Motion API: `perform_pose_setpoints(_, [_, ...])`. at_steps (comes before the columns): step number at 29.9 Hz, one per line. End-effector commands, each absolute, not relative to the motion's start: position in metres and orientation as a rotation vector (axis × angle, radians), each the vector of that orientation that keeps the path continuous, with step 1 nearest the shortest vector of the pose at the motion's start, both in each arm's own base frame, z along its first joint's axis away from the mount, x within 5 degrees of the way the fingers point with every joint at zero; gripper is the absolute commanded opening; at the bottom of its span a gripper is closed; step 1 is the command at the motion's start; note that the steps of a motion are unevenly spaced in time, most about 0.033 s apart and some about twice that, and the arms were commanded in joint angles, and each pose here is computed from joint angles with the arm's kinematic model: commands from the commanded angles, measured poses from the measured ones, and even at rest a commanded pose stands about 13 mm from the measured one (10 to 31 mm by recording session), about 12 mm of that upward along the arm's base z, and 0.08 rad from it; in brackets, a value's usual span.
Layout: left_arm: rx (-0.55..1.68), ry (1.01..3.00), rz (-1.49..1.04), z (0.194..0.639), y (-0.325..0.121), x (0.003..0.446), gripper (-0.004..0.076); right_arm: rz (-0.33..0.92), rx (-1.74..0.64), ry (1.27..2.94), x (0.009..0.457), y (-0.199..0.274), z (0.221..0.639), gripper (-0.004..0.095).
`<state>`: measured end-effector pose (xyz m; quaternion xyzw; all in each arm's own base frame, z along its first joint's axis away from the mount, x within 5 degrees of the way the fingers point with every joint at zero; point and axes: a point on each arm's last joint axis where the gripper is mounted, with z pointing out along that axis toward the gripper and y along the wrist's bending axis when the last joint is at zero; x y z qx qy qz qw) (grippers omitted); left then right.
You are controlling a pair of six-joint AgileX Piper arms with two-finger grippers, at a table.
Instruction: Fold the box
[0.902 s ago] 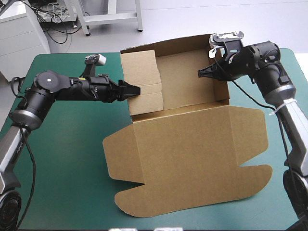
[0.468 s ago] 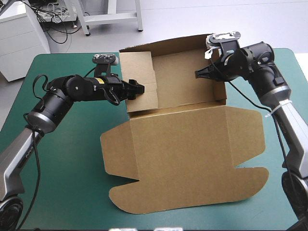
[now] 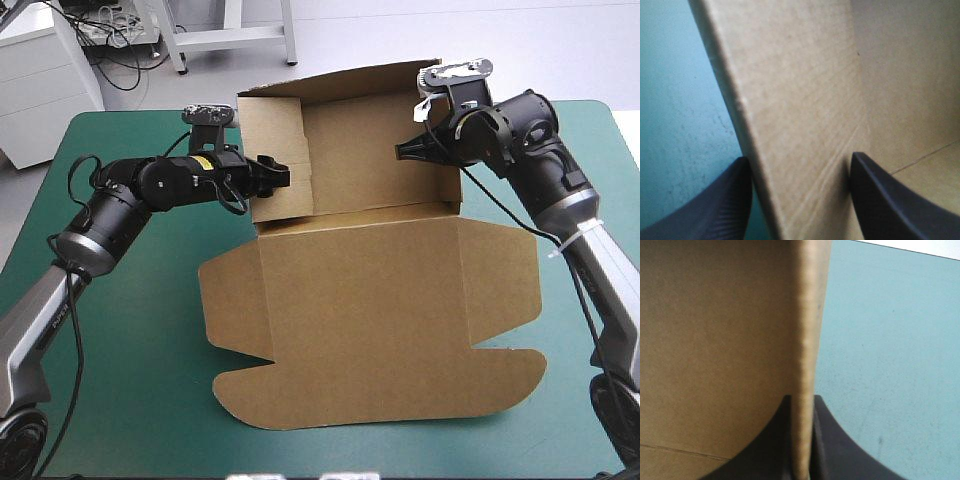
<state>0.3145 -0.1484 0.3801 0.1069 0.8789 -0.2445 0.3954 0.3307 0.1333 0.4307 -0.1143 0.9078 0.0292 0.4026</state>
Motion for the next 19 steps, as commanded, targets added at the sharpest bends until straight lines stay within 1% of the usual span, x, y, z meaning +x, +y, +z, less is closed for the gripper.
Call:
perform_pose_setpoints(1, [0.222,2.051,-0.672,0.415,-0.148,0.308,0.0329,0.200,-0.293,2.154,0.311,0.136,0.465,-0.0008])
perform_pose_setpoints(3, [0.220,2.047,-0.672,0.415,-0.148,0.309,0.0286,0.199,-0.293,2.157,0.310,0.136,0.465,-0.0008])
perform_pose_setpoints(4, [0.219,2.045,-0.672,0.415,-0.148,0.309,0.0251,0.199,-0.293,2.157,0.310,0.136,0.465,-0.0008])
perform_pose_setpoints(6, [0.221,2.039,-0.669,0.416,-0.148,0.309,0.0156,0.199,-0.293,2.157,0.310,0.136,0.465,-0.0008])
perform_pose_setpoints(7, [0.221,2.038,-0.669,0.416,-0.148,0.309,0.0069,0.199,-0.293,2.157,0.310,0.136,0.465,-0.0008])
perform_pose_setpoints(8, [0.221,2.038,-0.669,0.416,-0.148,0.309,0.0004,0.199,-0.293,2.157,0.310,0.136,0.465,-0.0008])
perform_pose_setpoints(9, [0.225,2.037,-0.665,0.416,-0.148,0.309,-0.0028,0.199,-0.293,2.157,0.310,0.136,0.465,-0.0008])
perform_pose_setpoints(14, [0.239,2.057,-0.657,0.414,-0.148,0.308,-0.0032,0.201,-0.293,2.159,0.310,0.136,0.465,-0.0008])
perform_pose_setpoints(19, [0.287,2.078,-0.638,0.424,-0.147,0.304,-0.0032,0.202,-0.279,2.189,0.309,0.135,0.463,-0.0008])
